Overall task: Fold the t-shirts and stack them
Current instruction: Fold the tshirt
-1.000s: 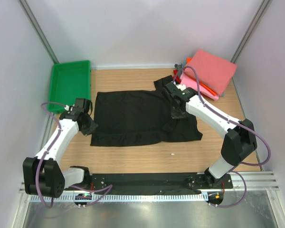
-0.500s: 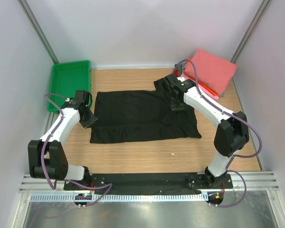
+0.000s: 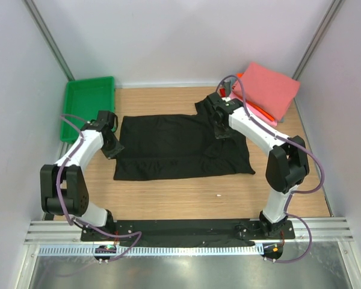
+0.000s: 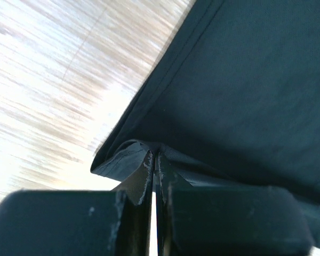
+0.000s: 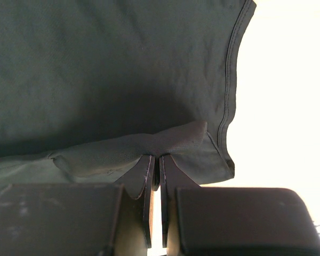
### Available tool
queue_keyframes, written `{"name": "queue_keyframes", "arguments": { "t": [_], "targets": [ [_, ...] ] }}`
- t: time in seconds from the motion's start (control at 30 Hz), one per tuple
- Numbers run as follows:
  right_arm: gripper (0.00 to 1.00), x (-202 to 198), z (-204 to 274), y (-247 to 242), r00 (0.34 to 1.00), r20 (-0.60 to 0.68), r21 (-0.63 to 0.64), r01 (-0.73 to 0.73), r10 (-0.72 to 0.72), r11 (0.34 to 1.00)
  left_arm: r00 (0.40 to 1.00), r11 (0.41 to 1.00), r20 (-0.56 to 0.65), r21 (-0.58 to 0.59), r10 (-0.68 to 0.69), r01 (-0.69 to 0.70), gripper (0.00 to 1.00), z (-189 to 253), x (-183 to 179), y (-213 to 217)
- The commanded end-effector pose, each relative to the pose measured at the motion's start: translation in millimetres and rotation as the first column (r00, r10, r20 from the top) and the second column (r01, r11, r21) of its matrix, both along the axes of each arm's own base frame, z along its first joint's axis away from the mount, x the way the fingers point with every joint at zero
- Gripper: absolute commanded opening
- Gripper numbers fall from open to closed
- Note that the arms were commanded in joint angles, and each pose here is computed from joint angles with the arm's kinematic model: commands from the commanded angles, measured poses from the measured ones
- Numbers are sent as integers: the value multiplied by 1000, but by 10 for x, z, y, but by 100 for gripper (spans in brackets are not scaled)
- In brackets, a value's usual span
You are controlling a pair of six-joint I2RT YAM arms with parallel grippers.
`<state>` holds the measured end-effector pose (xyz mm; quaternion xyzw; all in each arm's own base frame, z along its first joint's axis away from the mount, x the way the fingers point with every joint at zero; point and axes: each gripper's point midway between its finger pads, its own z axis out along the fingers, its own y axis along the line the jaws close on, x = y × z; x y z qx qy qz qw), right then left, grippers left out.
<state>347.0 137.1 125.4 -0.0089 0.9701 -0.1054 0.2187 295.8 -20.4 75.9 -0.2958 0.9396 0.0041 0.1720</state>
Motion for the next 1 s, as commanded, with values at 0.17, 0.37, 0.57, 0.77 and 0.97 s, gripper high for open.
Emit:
{"name": "queue_keyframes", "arguments": {
  "t": [0.17,0.37,0.57,0.77,0.97],
  "targets": [
    [1,306,-81,25,1000,25,-22,-11,12,1000,999,999,-48,42,17,-15,0,-94,164,121],
    [40,509,-178,-15,999,32,-63,6,-4,998,995,1000,-99,20,-2,4,32,-176,261,85],
    [79,674,133,-138,994,108,-120,39,-26,992,999,997,-33,65,-42,45,64,264,257,98],
    [79,321,279,22,990,139,101,25,-39,995,990,995,106,55,-89,84,62,586,-28,15],
    [66,-307,-326,508,998,-26,436,-36,52,899,958,974,179,19,-224,224,57,612,-450,-103]
  ]
}}
